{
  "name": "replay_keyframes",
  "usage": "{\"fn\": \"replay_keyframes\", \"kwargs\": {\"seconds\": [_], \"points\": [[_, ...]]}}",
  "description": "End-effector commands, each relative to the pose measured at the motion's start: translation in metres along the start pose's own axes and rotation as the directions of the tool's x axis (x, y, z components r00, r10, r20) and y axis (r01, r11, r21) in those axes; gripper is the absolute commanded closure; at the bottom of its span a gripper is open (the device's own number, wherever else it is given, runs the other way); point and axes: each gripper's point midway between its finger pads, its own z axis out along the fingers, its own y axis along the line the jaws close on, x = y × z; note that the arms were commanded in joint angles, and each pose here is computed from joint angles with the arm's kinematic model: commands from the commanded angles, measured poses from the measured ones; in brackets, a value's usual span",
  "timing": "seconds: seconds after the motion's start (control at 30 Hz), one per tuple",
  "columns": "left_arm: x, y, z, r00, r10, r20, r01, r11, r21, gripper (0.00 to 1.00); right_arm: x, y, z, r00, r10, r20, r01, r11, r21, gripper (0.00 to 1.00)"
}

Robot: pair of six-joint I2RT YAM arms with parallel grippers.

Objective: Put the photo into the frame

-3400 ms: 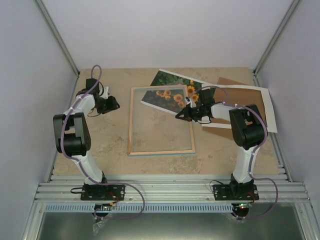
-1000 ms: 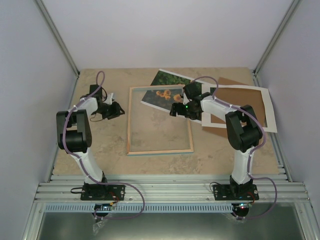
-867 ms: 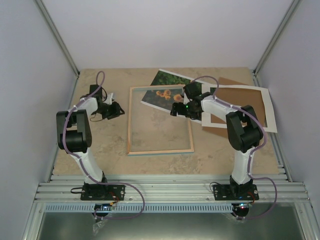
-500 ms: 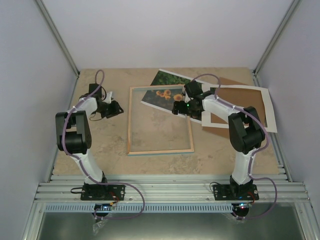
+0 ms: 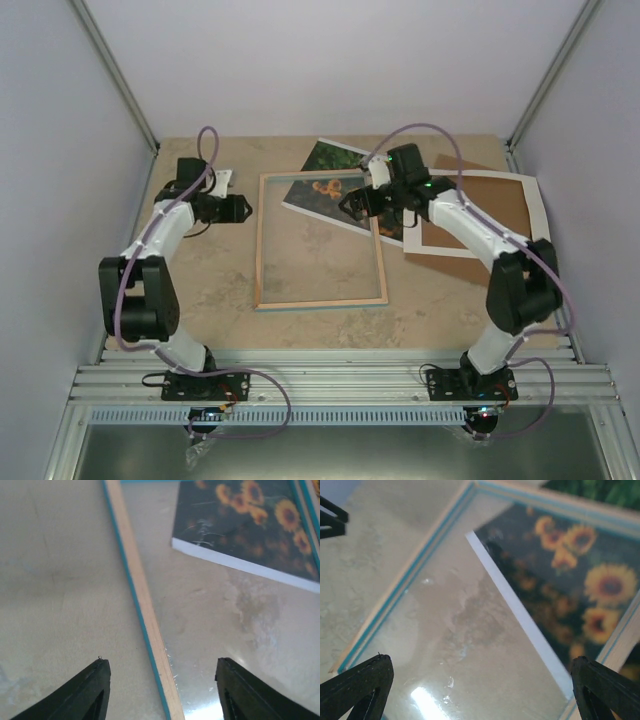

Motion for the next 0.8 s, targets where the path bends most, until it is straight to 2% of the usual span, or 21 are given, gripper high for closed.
{"fn": "replay_keyframes", "kwargs": {"seconds": [0.0,0.07,0.13,0.3,0.47,0.6,0.7,0.77], "points": [[-0.013,-0.013,-0.025,0.985,0.157,0.074,-0.155,0.987,-0.033,0.35,-0.035,0.007,-0.052,0.948,-0.265,0.175,0.269,0.963,0.001,0.02],[-0.02,-0.028,-0.036,0.972,0.212,0.104,-0.21,0.977,-0.026,0.24,-0.04,0.0,-0.071,0.922,-0.328,0.207,0.327,0.944,0.041,0.02],[-0.026,-0.04,-0.048,0.957,0.257,0.133,-0.257,0.966,-0.022,0.02,-0.04,-0.008,-0.088,0.899,-0.379,0.218,0.371,0.925,0.077,0.02],[-0.028,-0.047,-0.056,0.954,0.272,0.125,-0.272,0.962,-0.018,0.01,-0.01,-0.034,-0.124,0.851,-0.502,0.153,0.49,0.864,0.113,0.02],[-0.016,-0.056,-0.052,0.964,0.243,0.11,-0.248,0.968,0.038,0.01,0.046,-0.077,-0.143,0.794,-0.601,-0.094,0.607,0.769,0.203,0.04],[-0.014,-0.062,-0.052,0.958,0.258,0.122,-0.265,0.964,0.04,0.01,0.107,-0.128,-0.167,0.726,-0.607,-0.322,0.687,0.66,0.303,0.07],[-0.017,-0.063,-0.054,0.958,0.258,0.125,-0.265,0.963,0.043,0.01,0.146,-0.172,-0.198,0.694,-0.575,-0.433,0.718,0.591,0.368,0.08],[-0.017,-0.066,-0.054,0.959,0.255,0.125,-0.264,0.963,0.057,0.01,0.167,-0.199,-0.222,0.709,-0.526,-0.47,0.704,0.576,0.417,0.08]]}}
